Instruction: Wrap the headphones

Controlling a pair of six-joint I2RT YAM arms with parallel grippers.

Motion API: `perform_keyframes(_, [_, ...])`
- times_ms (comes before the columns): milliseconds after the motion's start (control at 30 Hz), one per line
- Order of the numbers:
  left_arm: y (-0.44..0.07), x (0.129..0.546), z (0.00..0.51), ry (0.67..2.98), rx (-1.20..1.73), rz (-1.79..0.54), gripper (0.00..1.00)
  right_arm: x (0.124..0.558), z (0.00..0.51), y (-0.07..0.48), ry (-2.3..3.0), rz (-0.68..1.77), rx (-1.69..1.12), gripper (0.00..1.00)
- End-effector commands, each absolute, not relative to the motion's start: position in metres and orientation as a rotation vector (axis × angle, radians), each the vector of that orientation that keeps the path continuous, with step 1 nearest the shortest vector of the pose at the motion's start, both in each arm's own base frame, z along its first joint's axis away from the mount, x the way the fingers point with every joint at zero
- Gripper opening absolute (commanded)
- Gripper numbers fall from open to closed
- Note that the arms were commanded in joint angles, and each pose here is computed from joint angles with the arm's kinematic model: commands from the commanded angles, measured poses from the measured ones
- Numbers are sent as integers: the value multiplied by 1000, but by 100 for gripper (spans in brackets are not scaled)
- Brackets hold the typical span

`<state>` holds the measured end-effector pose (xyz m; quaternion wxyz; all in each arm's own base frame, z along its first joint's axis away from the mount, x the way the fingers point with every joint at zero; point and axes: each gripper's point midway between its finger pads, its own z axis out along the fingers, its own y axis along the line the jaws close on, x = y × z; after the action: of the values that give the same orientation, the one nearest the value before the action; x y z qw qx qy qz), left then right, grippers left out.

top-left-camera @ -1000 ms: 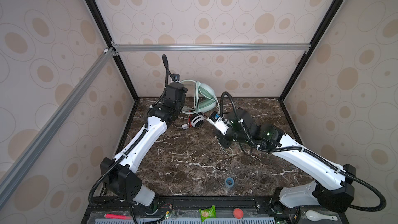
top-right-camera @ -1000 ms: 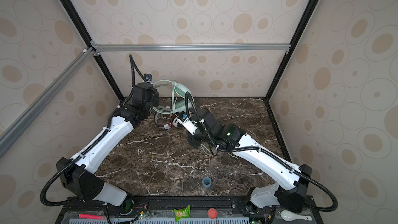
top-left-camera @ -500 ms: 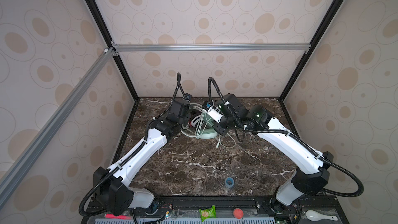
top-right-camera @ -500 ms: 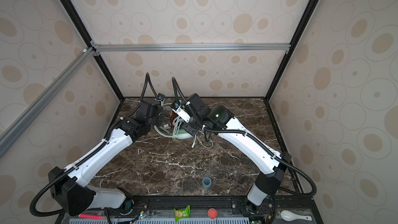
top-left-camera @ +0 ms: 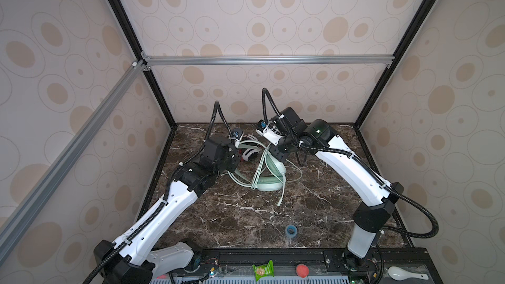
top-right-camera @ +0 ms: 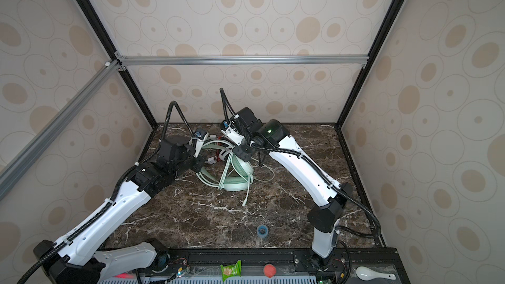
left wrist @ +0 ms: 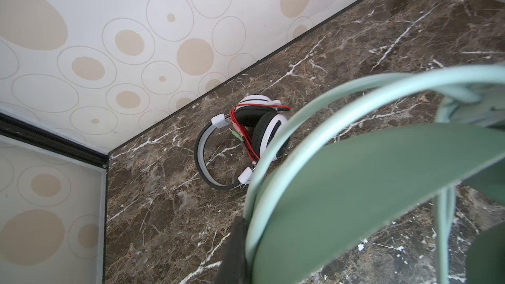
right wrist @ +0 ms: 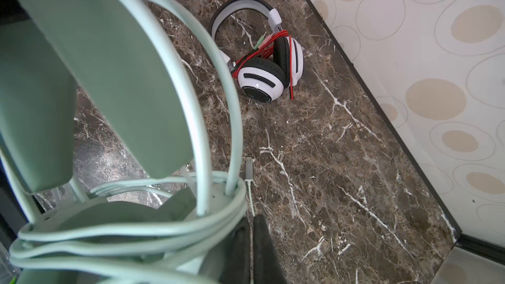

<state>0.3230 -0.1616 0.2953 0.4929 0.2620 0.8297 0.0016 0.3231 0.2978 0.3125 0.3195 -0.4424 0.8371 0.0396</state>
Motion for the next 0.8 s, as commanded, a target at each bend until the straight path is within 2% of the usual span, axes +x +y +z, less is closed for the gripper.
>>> perform_keyframes(0, [-177, 305, 303, 1982, 749, -102, 0, 338, 326, 290, 2188, 125, -1075, 3])
perform_keyframes(567, [-198, 292, 366, 1870, 742, -295, 0, 341, 313, 273, 2178, 344, -970, 16])
perform_keyframes(767, [-202, 290, 394, 1820, 716, -347, 0, 339, 309, 270, 2164, 407, -936, 17])
